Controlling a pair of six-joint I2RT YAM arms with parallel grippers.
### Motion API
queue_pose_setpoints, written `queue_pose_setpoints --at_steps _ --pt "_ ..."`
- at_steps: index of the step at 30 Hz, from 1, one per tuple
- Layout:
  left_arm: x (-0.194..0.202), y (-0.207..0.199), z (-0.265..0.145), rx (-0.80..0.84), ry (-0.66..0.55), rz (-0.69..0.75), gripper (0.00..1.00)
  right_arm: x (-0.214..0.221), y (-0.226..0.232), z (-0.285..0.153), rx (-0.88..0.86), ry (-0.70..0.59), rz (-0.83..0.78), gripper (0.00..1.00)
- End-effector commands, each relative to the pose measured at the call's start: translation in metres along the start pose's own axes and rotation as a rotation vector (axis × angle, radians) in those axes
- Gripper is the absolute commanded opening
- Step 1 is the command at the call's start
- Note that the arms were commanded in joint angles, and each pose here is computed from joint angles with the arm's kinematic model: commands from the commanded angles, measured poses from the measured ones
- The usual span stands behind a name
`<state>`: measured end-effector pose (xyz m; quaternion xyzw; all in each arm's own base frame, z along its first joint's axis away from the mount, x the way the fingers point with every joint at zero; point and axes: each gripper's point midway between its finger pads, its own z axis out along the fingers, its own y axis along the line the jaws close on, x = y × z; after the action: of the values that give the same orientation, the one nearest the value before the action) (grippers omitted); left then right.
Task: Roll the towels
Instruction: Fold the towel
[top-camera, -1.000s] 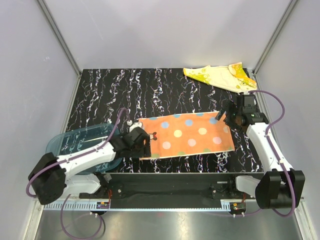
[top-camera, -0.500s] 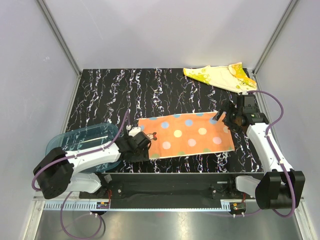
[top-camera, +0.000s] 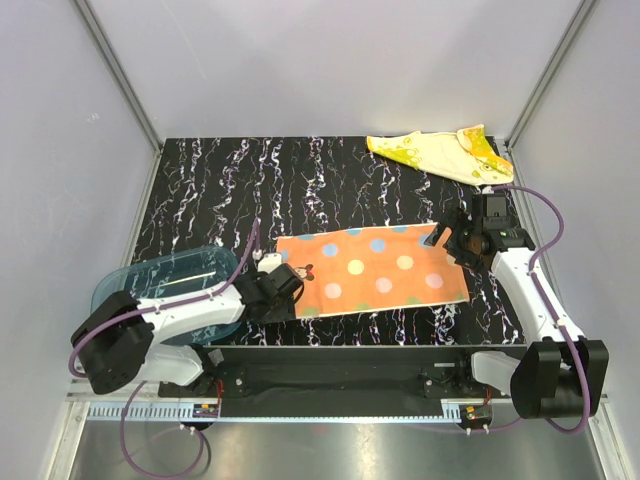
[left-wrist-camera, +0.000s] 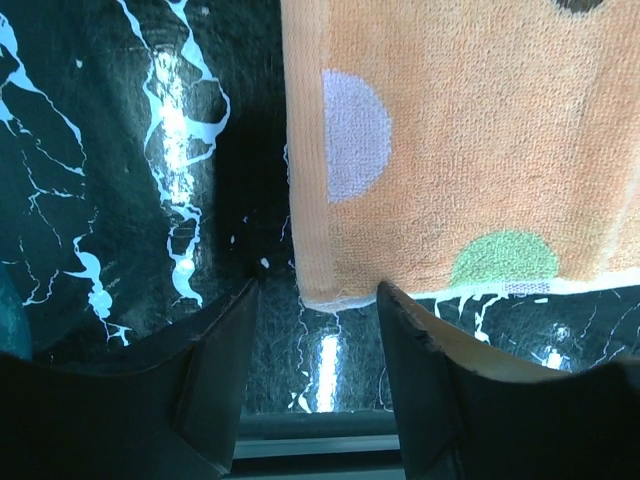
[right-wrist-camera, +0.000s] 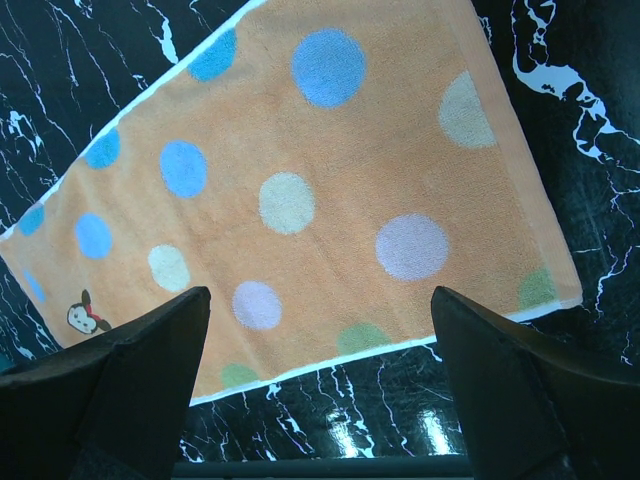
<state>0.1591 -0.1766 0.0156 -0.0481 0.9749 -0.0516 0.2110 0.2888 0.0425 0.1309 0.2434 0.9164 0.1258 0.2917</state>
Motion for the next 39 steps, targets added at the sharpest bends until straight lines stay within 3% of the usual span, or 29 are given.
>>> queue_pose_setpoints --at_steps 1,6,11,19,24,27,33,39 --pt "-0.008 -0.007 0.004 0.001 -0.035 -0.024 0.54 -0.011 0.01 -0.008 -0.047 -0.041 -0.009 0.99" --pt "-0.006 -0.006 0.008 -0.012 -0.027 -0.022 0.46 -0.009 0.01 -0.005 -0.046 -0.027 -0.007 0.99" --pt "-0.003 -0.003 0.009 -0.016 -0.023 -0.018 0.32 -0.009 0.009 -0.004 -0.041 -0.027 -0.009 0.99" --pt "-0.016 -0.002 -0.003 -0.026 -0.056 0.005 0.24 -0.003 0.007 0.009 -0.02 0.02 0.007 0.99" --pt "-0.032 0.005 -0.009 -0.032 -0.085 0.001 0.13 -0.004 -0.018 0.017 0.135 0.028 0.043 0.99" --pt "-0.042 0.012 -0.008 -0.03 -0.088 -0.023 0.12 0.0 -0.048 0.015 0.324 0.05 0.082 1.0" --pt "-0.063 0.015 -0.011 -0.004 -0.107 -0.034 0.11 0.026 -0.08 0.026 0.47 0.186 0.159 0.99" --pt "-0.073 0.007 -0.01 0.051 -0.106 -0.037 0.09 0.045 -0.083 0.024 0.425 0.194 0.283 0.93"
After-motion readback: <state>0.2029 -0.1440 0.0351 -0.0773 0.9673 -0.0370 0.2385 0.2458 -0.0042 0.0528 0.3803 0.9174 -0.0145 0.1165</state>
